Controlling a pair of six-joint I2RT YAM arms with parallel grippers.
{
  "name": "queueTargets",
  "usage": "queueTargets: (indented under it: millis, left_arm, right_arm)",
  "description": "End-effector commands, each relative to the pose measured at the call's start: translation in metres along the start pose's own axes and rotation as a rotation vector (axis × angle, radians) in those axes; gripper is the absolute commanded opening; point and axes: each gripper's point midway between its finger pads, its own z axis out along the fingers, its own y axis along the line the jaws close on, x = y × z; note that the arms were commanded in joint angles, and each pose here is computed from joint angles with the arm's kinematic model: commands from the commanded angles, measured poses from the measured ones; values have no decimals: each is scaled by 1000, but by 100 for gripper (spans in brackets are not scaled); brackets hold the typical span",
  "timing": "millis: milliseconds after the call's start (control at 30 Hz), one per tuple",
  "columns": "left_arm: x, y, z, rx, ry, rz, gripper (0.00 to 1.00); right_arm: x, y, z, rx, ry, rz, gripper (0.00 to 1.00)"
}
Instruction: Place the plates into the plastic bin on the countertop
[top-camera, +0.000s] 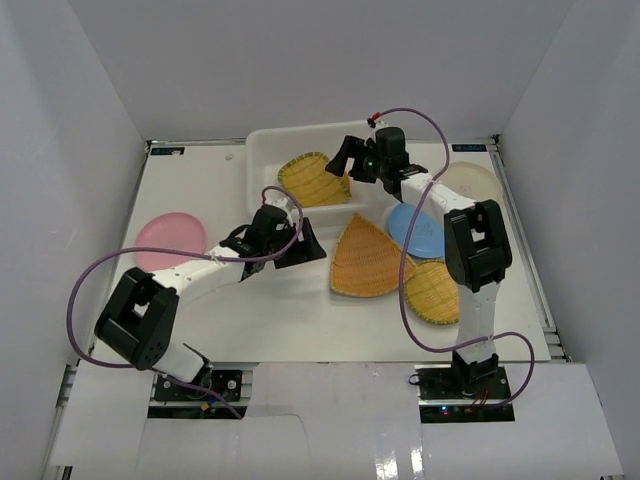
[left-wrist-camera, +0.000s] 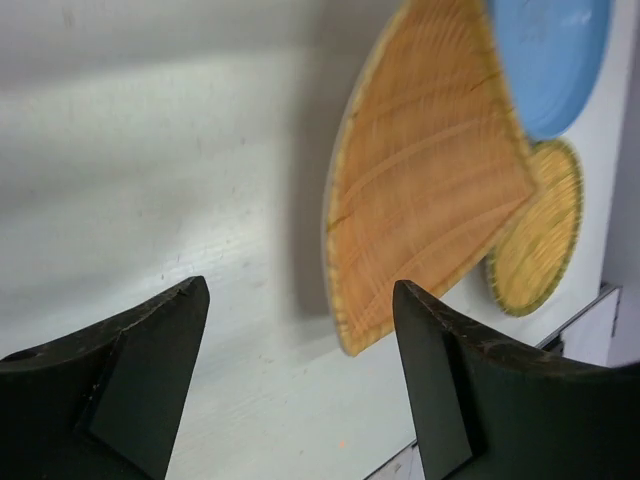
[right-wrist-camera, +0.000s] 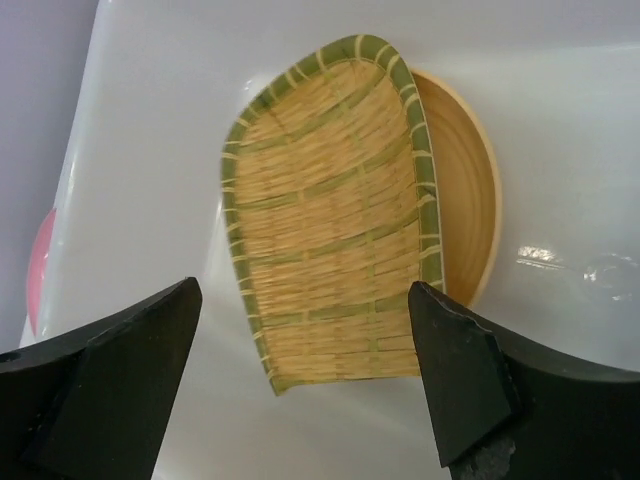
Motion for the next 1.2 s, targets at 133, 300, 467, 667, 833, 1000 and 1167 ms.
queueTargets:
  millis: [133,300,467,667,833,1000,1167]
  left_arm:
    - [16,-42,31,94,57,50,86]
    - [49,-39,61,71,155,67,80]
    - [68,-15,84,-16,192,59,50]
    - [67,-10,69,-34,163,57,0]
    - [41,-53,9,123,81,73,0]
    - [-18,-101,-65,224,-107,105,0]
    - [-128,-124,-109,210,-368,96,0]
  right_arm:
    - [-73,60,-53,-25,-137,-186,91]
    - [-89,86,-110,-38,-209,-248,96]
    - [-70,84,-182,-6,-312,-241,90]
    - [-17,28,-256,150,-418,-134,68]
    - [25,-27,-298,315,-416,31,28]
    - [49,-74,-332,498,-476,92,14]
    - [73,-123,-343,702,-444,168,44]
